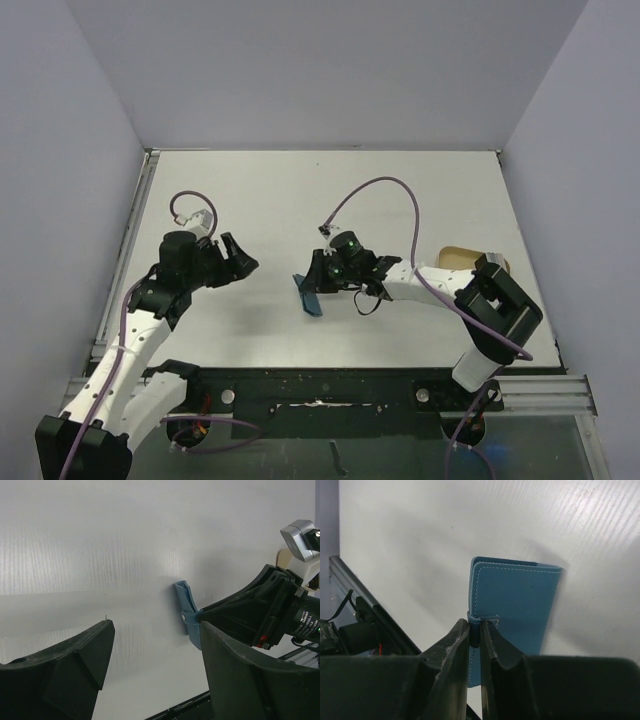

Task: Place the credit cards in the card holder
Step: Turn over the card holder at the center of the board.

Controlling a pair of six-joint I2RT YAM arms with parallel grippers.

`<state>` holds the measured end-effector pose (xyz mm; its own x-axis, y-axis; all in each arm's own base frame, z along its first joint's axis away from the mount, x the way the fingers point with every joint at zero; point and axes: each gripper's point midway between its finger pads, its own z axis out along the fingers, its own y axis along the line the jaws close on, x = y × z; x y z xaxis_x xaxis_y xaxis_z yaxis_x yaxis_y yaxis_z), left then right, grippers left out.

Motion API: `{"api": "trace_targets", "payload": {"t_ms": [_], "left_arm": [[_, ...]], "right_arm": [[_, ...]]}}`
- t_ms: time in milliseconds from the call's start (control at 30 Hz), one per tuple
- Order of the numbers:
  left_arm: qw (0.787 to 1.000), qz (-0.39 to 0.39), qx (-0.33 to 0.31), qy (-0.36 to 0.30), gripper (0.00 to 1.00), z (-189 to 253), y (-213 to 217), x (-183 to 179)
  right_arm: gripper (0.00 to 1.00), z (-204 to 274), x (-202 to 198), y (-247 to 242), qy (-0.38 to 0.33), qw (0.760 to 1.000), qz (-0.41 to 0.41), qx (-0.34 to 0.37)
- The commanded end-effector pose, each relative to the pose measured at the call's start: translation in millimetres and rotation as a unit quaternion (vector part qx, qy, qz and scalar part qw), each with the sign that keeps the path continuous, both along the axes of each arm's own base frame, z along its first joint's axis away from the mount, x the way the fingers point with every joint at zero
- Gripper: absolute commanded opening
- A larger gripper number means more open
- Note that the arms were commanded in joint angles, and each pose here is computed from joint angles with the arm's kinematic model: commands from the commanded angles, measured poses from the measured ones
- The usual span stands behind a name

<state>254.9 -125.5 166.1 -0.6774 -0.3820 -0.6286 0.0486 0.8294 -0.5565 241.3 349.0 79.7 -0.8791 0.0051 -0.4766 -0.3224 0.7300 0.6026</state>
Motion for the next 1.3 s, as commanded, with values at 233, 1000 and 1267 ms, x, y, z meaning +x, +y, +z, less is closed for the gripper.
{"api": "trace_targets", "payload": {"t_ms": [233, 1000, 1267], "left_arm": [[0.999, -0.006, -0.047, 0.014, 0.64, -0.8, -17.4, 5.6], [0.994, -0.031, -0.073, 0.076, 0.55, -39.0, -38.8, 3.4], [0.992, -0.049, -0.092, 0.077, 0.54, -40.2, -50.5, -0.1]], "right_arm": [[0.08, 8.9, 2.6, -9.3, 0.019, 0.993, 0.011, 0.118], [0.20, -8.8, 1.3, -22.9, 0.026, 0.996, 0.014, 0.080], [0.40, -20.3, 31.6, -90.9, -0.014, 0.991, -0.075, -0.114]]}}
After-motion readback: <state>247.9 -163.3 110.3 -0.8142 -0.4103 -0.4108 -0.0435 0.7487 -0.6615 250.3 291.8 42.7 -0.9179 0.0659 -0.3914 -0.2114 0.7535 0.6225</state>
